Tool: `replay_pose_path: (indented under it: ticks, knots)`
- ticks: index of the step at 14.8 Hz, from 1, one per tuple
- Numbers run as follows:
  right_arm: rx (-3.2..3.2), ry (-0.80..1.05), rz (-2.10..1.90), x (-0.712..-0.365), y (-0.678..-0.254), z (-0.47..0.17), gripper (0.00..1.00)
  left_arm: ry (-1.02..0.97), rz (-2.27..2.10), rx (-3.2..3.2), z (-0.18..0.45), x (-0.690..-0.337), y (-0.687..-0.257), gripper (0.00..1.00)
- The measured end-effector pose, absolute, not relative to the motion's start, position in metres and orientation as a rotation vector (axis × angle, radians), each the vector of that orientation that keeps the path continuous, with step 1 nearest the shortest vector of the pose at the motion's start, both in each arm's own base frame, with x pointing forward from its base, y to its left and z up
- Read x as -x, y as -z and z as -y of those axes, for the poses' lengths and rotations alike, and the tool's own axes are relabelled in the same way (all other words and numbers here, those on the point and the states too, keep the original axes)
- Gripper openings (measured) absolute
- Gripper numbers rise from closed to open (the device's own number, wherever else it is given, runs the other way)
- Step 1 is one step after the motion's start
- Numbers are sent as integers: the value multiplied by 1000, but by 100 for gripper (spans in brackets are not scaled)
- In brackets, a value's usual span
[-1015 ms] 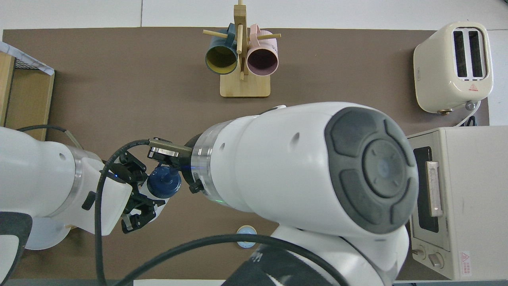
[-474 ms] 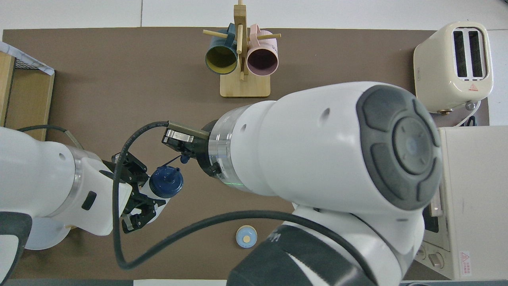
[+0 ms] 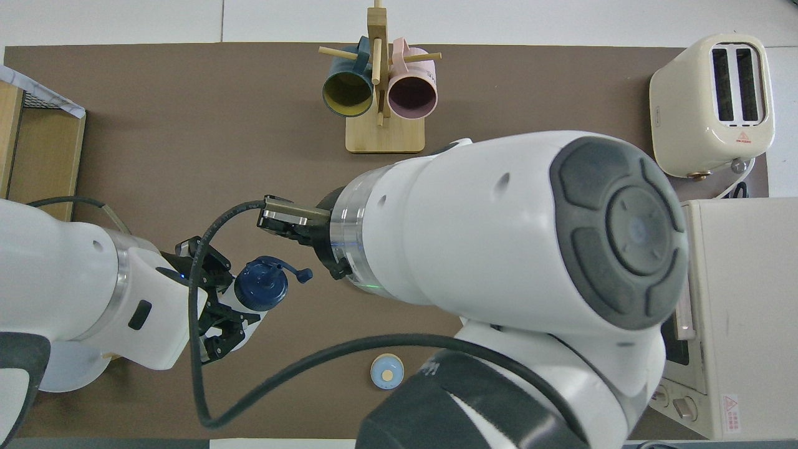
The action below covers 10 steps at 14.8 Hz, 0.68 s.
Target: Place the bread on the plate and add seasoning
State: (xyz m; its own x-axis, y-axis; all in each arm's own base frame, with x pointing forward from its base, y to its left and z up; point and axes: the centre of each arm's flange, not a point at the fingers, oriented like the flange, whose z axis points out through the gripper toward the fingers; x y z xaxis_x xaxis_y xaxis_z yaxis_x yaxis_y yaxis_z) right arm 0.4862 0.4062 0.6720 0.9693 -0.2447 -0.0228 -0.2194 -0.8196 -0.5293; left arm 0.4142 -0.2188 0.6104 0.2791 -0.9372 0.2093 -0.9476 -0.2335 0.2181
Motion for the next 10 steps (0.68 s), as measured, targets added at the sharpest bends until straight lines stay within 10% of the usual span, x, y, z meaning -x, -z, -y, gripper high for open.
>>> replay_pose_path:
  ticks: [6, 10]
  knots:
    - [2742, 225, 9, -521, -633, -340, 96, -48, 1725, -2252, 220, -413, -611, 33]
    - [2847, 187, 64, -558, -611, -235, 100, -39, 1700, -2271, 221, -413, -610, 33]
